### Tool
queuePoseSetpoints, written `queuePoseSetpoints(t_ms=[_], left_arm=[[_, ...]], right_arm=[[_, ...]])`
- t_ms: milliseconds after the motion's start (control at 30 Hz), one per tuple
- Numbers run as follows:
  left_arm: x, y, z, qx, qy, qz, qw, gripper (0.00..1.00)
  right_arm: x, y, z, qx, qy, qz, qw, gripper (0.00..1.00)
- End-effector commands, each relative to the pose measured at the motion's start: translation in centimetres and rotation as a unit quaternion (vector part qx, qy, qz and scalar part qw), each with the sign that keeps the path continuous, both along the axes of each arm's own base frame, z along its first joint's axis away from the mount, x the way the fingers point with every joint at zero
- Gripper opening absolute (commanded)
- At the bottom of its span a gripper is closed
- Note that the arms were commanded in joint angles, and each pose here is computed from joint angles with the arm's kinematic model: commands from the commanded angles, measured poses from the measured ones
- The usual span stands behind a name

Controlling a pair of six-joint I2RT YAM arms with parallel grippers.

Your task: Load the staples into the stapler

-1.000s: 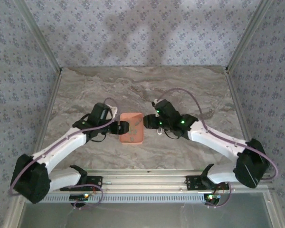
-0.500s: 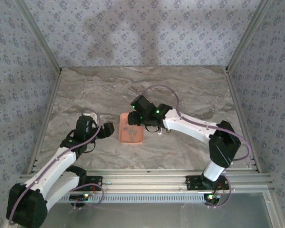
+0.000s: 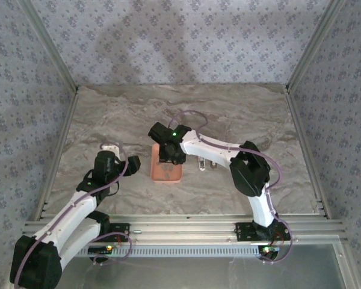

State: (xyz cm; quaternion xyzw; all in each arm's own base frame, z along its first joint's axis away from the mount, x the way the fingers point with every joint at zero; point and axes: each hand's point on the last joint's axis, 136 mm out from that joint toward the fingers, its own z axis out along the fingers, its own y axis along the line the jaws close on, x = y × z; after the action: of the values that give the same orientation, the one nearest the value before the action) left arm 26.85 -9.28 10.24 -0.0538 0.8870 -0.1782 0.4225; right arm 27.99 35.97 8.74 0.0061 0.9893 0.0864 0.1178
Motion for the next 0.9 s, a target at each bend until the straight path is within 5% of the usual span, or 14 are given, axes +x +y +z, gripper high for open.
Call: queuePoseSetpoints(t_ms=[0,867], left_arm=[[0.4,0.5,-0.1,0.019,-0.014,0.002,1.0,0.8],[1.1,0.1,-1.5,0.02,-0.004,-0.009,1.0,0.79]], right_arm=[[-0.7,-0.6,-1.4,-0.036,0.027,-0.017,0.999,0.44],[-0.3,-0.3,-5.8,-0.068,0.07,-0.043,0.994,0.31]])
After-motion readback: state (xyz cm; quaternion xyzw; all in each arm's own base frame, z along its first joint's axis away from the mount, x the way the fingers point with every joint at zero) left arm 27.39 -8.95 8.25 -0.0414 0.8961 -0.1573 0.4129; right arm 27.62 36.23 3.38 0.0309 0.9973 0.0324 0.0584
